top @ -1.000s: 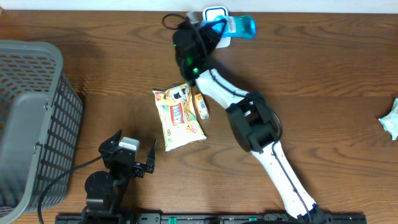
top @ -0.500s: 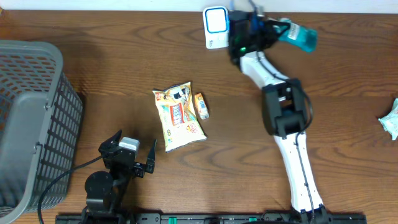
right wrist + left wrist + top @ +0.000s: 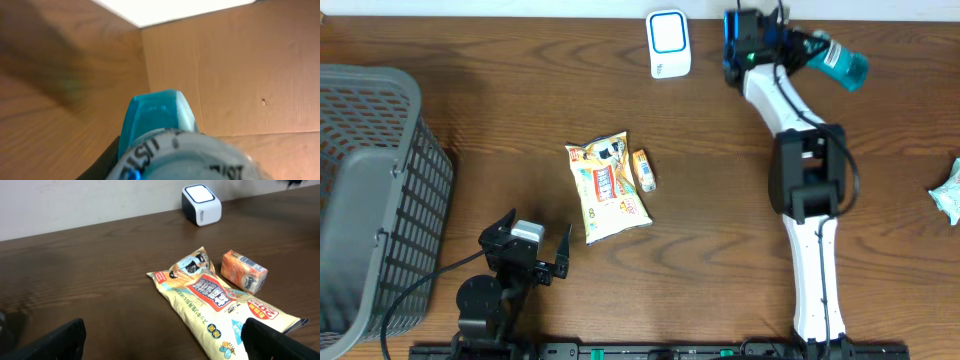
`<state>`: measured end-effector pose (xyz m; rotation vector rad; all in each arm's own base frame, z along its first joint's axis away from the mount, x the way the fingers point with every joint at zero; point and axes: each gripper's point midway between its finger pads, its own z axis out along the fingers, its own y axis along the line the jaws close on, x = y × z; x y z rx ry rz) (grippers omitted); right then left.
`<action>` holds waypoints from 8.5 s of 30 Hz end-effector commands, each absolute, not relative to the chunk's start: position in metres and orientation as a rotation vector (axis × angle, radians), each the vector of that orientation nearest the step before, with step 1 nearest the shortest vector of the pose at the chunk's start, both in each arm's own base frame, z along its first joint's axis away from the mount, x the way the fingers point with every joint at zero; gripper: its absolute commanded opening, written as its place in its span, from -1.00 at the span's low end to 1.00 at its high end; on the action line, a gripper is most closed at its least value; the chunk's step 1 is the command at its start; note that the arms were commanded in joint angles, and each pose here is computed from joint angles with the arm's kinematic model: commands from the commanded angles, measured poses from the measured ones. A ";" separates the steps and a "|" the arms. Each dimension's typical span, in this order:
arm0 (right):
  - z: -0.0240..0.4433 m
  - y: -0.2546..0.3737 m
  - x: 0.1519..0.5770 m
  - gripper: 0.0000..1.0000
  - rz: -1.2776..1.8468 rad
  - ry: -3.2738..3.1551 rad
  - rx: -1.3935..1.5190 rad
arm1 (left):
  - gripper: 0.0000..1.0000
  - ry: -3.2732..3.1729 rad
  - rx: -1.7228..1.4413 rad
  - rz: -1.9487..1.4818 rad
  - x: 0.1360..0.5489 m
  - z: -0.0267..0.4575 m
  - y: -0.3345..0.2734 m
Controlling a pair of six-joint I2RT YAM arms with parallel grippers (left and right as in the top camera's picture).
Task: Scan the item barcode
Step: 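Carry the bottle to the right table edge and release it, then move the right gripper over to the orange box, then grasp the orange box beside the yellow pack with the right gripper, then lift the orange tissue pack and pull it right, away from the yellow pack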
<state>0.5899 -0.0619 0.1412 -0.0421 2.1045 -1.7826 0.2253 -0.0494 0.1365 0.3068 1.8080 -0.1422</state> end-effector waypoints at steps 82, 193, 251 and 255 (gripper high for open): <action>0.315 -0.159 0.399 0.99 0.507 1.989 0.845 | 0.96 1.842 0.316 -0.161 0.223 0.124 -0.052; 0.026 0.274 0.328 0.13 0.848 2.446 1.676 | 0.96 1.842 0.316 -0.161 0.223 0.124 -0.052; 0.008 0.288 0.339 -0.03 0.856 2.419 1.572 | 0.96 1.842 0.316 -0.161 0.223 0.124 -0.052; -0.004 0.287 0.339 -0.10 0.829 2.415 1.592 | 0.96 1.842 0.316 -0.161 0.223 0.124 -0.052</action>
